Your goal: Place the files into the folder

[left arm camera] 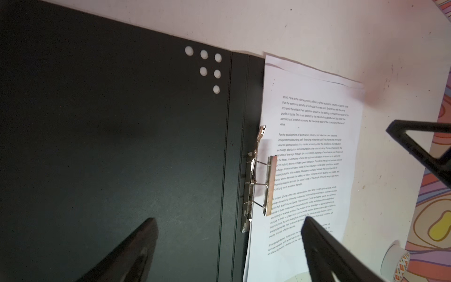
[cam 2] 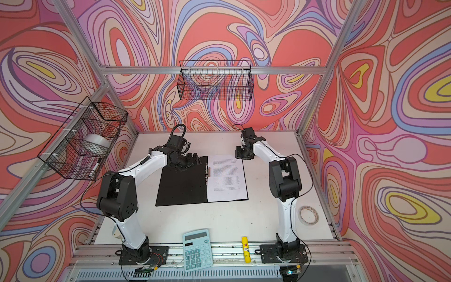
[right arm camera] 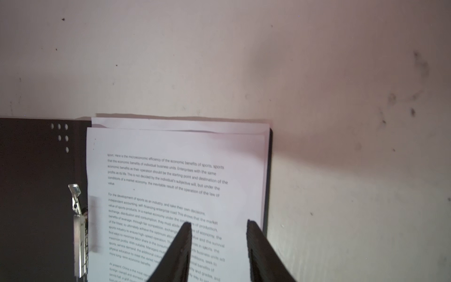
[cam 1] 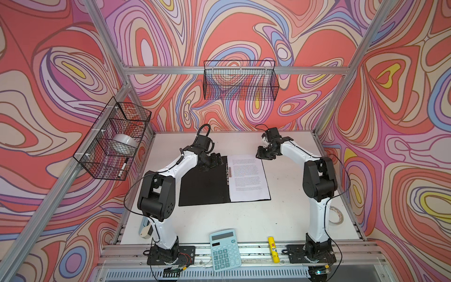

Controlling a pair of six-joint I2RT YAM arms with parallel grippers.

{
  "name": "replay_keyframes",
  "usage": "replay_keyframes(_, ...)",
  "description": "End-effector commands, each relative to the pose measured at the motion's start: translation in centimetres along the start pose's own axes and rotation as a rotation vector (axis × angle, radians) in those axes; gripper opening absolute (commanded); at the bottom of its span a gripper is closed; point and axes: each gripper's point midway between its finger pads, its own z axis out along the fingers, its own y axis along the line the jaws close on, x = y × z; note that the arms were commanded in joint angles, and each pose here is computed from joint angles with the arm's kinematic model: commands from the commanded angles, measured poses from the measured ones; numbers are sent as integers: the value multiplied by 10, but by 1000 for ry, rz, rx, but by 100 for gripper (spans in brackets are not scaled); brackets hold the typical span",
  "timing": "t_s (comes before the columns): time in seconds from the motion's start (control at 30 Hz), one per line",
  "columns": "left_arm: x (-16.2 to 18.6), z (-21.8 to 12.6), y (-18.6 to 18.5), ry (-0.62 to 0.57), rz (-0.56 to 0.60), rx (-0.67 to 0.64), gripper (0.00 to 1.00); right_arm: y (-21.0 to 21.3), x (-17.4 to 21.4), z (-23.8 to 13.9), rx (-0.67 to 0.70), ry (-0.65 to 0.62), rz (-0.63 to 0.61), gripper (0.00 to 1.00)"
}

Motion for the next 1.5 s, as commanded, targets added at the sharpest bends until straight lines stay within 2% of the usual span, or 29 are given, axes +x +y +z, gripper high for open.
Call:
replay_keyframes(0.0,9,8,3,34,8,8,92,6,-24,12,30,-65,-73,39)
replay_keyframes(0.27,18,23,10,75,-32,-2,92,24,-40,55,23,-50,-126,39)
replay_keyframes(0.57,30,41,20,123,-69,-24,91,29,-38,84,44,7,-155,39)
replay_keyframes(0.87,33,51,20,154,-106,-18,90,28,-19,91,55,108,-176,39)
replay_keyframes(1.47,34,53,20,160,-116,-19,90,31,-15,94,34,146,-183,39)
